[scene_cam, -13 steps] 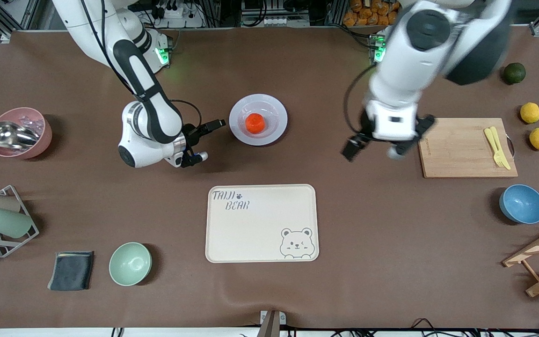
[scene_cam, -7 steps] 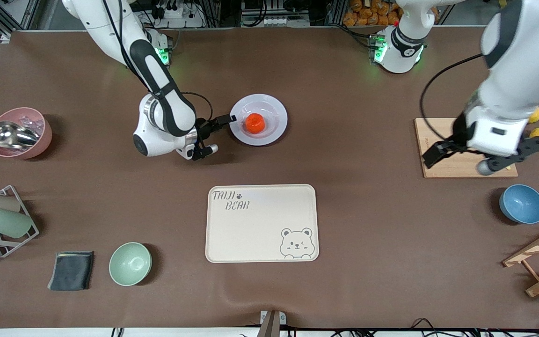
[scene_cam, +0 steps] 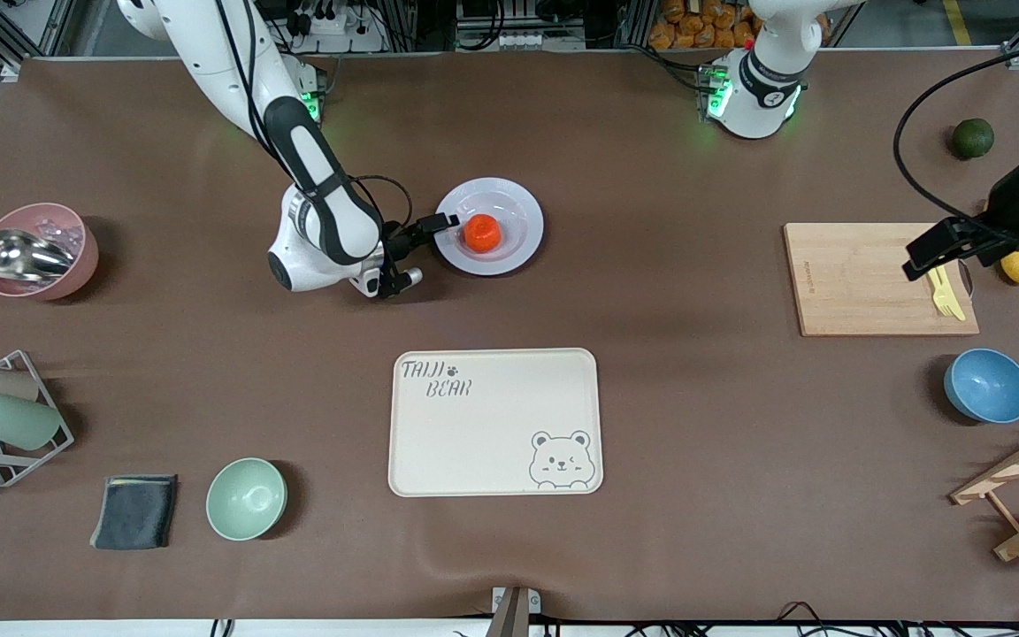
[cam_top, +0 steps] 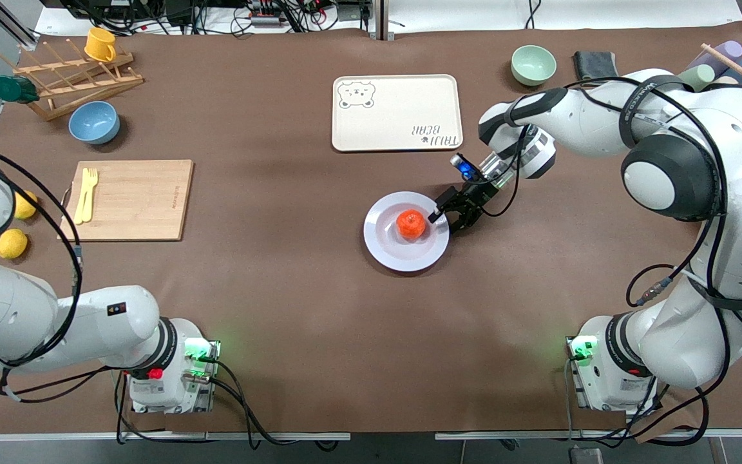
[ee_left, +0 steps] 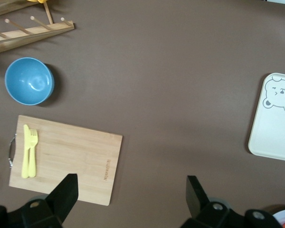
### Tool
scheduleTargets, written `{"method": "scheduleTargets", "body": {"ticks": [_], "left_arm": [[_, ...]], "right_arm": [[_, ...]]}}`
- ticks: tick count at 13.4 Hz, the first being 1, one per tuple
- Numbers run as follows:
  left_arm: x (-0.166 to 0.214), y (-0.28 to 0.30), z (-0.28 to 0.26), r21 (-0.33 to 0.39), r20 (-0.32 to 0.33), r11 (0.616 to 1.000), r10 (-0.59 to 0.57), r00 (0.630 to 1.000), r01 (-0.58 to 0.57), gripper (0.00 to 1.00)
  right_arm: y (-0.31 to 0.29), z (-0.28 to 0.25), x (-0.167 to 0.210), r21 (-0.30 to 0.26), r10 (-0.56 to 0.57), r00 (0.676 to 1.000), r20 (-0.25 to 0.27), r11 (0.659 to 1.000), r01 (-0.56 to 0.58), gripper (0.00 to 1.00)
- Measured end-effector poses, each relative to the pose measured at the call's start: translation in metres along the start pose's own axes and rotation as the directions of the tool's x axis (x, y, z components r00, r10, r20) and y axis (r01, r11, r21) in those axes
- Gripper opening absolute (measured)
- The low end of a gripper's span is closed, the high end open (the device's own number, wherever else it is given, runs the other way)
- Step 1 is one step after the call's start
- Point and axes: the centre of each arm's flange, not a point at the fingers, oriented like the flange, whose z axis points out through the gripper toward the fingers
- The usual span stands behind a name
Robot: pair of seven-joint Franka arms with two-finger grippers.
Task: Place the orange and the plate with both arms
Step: 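Slide the plate with the right gripper onto the bear tray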
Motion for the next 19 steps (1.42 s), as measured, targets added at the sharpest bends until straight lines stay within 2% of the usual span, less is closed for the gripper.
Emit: {"method": "scheduleTargets", "body": {"ticks": [2, 3, 5, 7, 8, 11, 13, 16, 19], "left_arm": [[-0.002, -0.006, -0.017, 0.003, 0.006, 0.999, 0.034, 0.999, -0.034, 1.00], [-0.004, -0.007, -0.023, 0.004, 0.012, 0.999, 0.039, 0.999, -0.039, 1.00], [-0.006, -0.010, -0.026, 0.007, 0.027, 0.999, 0.042, 0.999, -0.042, 1.00], [-0.006, -0.012, -0.025, 0.009, 0.037, 0.999, 0.041, 0.998, -0.041, 1.00], [-0.007, -0.011, -0.024, 0.010, 0.045, 0.999, 0.043, 0.998, -0.043, 1.00], [-0.011, -0.011, -0.024, 0.013, 0.068, 0.999, 0.044, 0.997, -0.045, 1.00], [-0.016, -0.011, -0.028, 0.014, 0.070, 0.999, 0.046, 0.996, -0.048, 1.00], [-0.021, -0.011, -0.031, 0.016, 0.078, 0.999, 0.049, 0.996, -0.050, 1.00], [-0.022, -0.011, -0.031, 0.016, 0.082, 0.999, 0.049, 0.995, -0.051, 1.00]], "right_arm": [[0.002, 0.001, 0.000, 0.006, -0.006, 1.000, -0.008, 1.000, 0.006, 0.66], [0.003, 0.002, 0.000, 0.007, -0.006, 1.000, -0.007, 1.000, 0.006, 0.58], [0.004, 0.003, 0.000, 0.007, -0.008, 1.000, -0.006, 1.000, 0.008, 0.33], [0.002, 0.003, 0.000, 0.016, -0.016, 1.000, -0.008, 1.000, 0.016, 0.13], [0.001, 0.002, 0.000, 0.024, -0.018, 1.000, -0.008, 1.000, 0.018, 0.09], [0.004, -0.008, 0.000, 0.063, -0.002, 1.000, -0.007, 0.998, 0.003, 0.09], [0.014, -0.027, 0.002, 0.104, 0.007, 1.000, -0.024, 0.995, -0.005, 0.09], [0.023, -0.068, 0.007, 0.178, -0.001, 0.997, -0.077, 0.984, 0.015, 0.09], [0.009, -0.106, 0.016, 0.198, -0.039, 0.989, -0.145, 0.978, 0.067, 0.09]]}}
